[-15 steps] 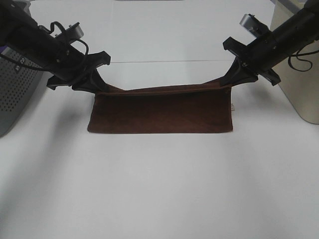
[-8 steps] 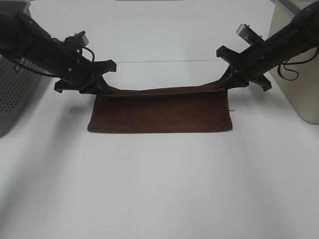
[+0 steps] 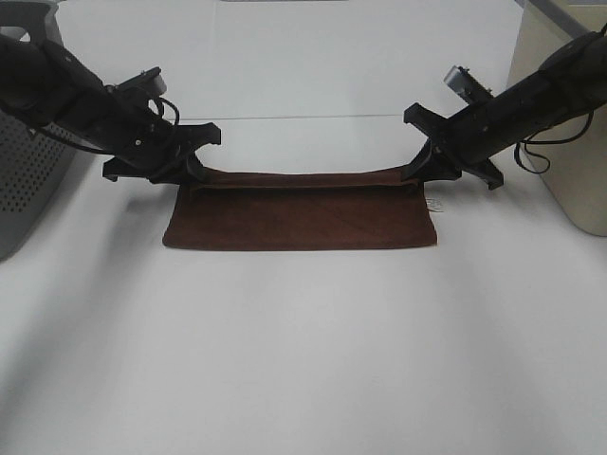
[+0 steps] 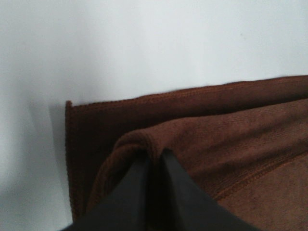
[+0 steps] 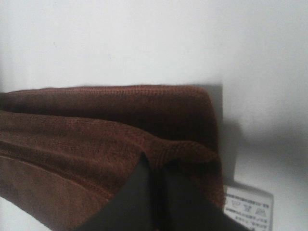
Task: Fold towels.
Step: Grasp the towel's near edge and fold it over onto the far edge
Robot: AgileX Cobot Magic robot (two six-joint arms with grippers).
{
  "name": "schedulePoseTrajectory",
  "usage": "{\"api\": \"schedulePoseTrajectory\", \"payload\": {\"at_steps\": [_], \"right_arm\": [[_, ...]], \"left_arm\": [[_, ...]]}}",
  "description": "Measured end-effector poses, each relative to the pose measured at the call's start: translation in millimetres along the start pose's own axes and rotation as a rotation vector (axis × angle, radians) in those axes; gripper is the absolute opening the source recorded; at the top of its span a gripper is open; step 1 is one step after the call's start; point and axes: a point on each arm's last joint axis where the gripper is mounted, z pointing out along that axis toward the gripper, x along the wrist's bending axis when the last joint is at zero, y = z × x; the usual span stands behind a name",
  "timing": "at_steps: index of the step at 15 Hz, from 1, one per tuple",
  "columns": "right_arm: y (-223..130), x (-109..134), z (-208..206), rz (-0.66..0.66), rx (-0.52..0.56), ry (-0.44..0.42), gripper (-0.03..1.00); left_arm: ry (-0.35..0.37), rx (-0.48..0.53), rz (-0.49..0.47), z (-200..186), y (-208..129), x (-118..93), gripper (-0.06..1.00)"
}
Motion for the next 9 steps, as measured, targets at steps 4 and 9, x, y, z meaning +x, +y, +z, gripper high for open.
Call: {"api": "schedulePoseTrajectory", "payload": {"at_steps": [4, 9], "right_arm": [[1.5, -11.8, 2.6, -0.004, -0.014, -0.038, 0.16], [0.3, -7.5, 1.4, 0.004, 0.013, -0.004, 0.73]], "left_arm": [[0.044, -0.014, 0.013, 9.5, -1.8, 12.5, 0.46], [0.044, -0.015, 0.013, 9.5, -1.7, 12.5, 0.61]]}}
